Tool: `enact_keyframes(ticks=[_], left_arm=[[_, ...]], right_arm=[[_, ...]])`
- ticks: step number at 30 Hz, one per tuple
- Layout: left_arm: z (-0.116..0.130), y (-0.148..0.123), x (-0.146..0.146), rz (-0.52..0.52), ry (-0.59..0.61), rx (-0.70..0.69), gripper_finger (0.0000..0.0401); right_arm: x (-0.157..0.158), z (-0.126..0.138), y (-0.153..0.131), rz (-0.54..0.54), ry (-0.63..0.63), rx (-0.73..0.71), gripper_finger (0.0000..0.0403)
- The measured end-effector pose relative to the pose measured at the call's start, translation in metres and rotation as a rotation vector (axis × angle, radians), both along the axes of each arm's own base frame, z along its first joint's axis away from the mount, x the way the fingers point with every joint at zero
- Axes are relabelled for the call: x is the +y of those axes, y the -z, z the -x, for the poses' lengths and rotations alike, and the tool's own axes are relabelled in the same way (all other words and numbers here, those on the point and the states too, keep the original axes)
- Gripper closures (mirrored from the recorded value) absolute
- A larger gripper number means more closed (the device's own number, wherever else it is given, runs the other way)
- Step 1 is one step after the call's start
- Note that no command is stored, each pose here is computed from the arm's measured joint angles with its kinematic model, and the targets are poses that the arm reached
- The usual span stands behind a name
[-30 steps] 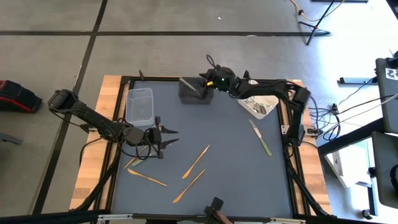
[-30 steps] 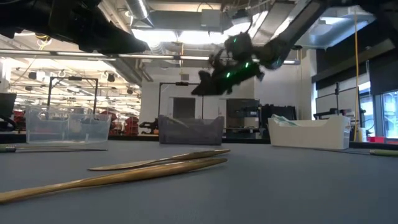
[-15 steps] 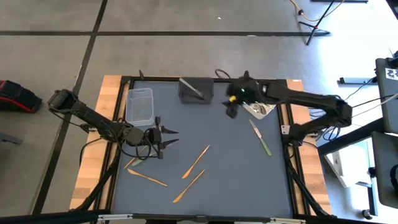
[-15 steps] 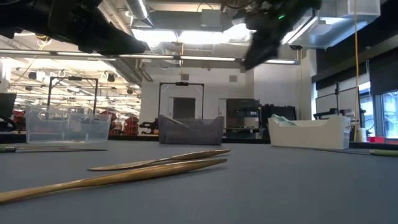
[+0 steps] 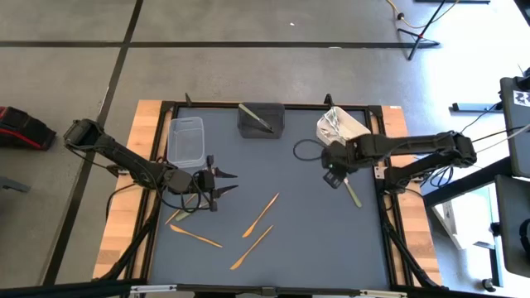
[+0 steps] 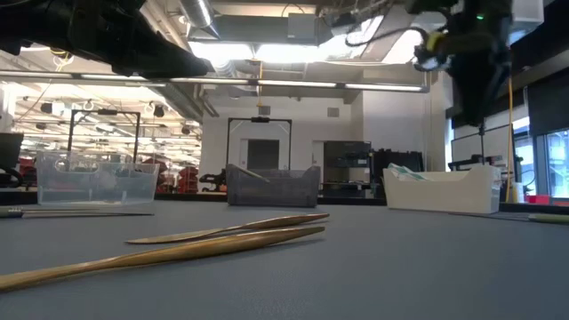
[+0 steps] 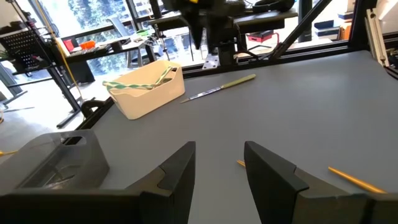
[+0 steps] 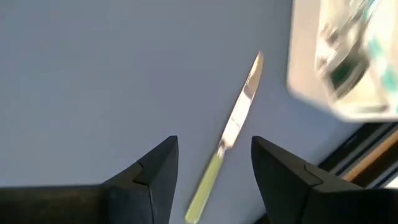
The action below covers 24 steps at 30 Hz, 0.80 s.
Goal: Sort silverware by color (type)
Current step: Put the right green knife into the gray transparent bin
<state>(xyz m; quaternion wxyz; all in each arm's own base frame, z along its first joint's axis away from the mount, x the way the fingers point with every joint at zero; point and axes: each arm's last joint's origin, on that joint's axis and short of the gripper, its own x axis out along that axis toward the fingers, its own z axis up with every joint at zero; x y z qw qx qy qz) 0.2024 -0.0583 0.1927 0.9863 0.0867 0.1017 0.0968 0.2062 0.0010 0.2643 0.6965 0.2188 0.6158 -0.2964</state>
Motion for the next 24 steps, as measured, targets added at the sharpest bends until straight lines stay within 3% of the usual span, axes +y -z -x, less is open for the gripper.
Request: enact_keyframes(ticks=[9, 17, 24], left_arm=[[0.000, 0.000, 0.000, -0.001, 0.001, 0.005, 0.0268], [0.000, 0.001, 0.000, -0.003, 0.001, 0.008, 0.0268], [0.000, 0.001, 0.000, -0.003, 0.001, 0.008, 0.0268]], right_arm=[[0.008, 0.019, 0.044, -0.091, 0.099, 0.158, 0.0213], [0.008, 0.025, 0.070, -0.130, 0.117, 0.162, 0.0213], [0.002, 0.033, 0.087, -0.155, 0.159, 0.185, 0.0250]])
